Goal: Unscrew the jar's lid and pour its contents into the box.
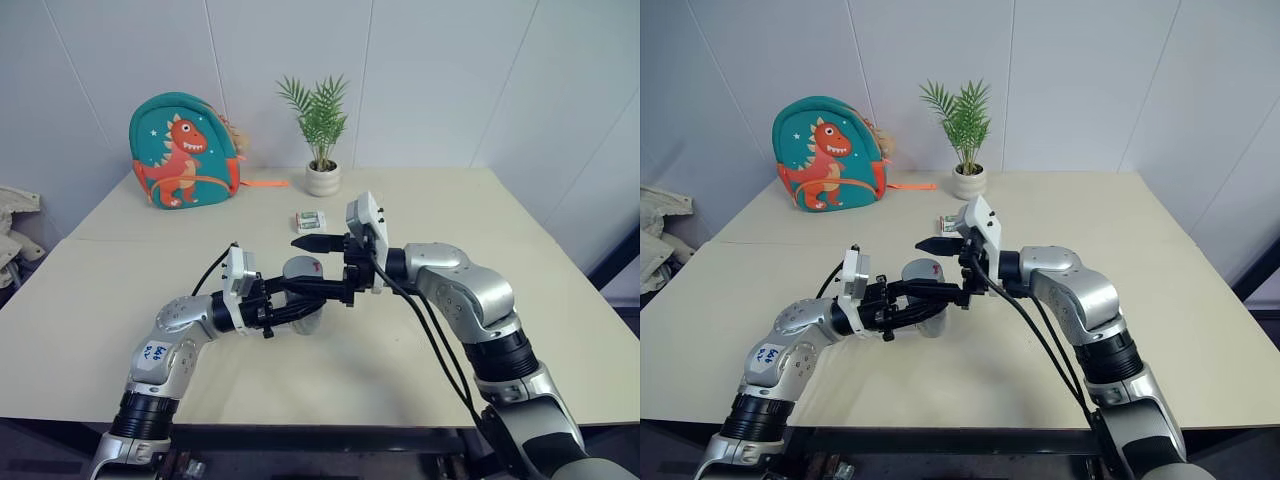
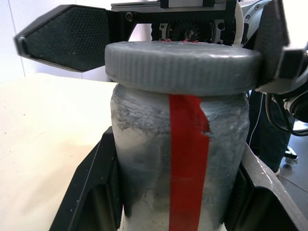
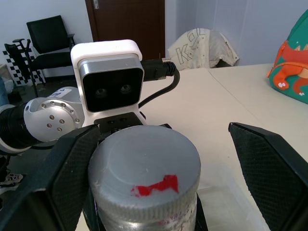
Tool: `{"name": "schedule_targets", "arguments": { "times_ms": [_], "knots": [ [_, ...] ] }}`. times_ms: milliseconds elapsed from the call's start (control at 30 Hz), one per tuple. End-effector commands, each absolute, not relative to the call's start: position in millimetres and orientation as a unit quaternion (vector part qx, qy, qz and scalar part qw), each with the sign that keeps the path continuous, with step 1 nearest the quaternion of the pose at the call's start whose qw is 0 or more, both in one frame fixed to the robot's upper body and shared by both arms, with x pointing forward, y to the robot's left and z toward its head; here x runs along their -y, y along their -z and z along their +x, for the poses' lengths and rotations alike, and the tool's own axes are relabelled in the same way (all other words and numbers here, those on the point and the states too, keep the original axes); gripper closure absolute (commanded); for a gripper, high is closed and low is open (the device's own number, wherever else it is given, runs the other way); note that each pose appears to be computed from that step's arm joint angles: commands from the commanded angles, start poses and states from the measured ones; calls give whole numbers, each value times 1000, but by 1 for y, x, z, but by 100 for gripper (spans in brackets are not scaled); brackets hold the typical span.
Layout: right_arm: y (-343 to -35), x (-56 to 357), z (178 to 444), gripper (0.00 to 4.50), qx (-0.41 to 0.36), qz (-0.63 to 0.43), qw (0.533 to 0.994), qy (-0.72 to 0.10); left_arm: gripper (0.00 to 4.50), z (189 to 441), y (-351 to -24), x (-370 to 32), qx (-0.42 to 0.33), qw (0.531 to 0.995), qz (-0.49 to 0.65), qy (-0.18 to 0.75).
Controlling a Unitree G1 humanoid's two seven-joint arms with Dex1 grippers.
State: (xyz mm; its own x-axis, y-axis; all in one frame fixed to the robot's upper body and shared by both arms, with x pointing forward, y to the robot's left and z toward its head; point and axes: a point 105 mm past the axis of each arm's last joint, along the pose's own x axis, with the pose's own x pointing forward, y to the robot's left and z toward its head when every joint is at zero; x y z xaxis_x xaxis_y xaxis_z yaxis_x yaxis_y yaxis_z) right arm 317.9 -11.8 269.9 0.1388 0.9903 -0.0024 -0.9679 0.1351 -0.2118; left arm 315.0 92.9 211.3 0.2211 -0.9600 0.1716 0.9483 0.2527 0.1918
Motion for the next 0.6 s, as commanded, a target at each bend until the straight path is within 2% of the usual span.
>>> {"name": "schedule_targets", "arguments": {
  "times_ms": [33,600],
  "knots": [
    [-282,31,326,2,87,-95,770,-625,244,310,-221,-90,152,771,30,618],
    [-275,79,343,2,58,-92,804,-584,244,312,-219,-91,153,775,27,613]
  ]
}}
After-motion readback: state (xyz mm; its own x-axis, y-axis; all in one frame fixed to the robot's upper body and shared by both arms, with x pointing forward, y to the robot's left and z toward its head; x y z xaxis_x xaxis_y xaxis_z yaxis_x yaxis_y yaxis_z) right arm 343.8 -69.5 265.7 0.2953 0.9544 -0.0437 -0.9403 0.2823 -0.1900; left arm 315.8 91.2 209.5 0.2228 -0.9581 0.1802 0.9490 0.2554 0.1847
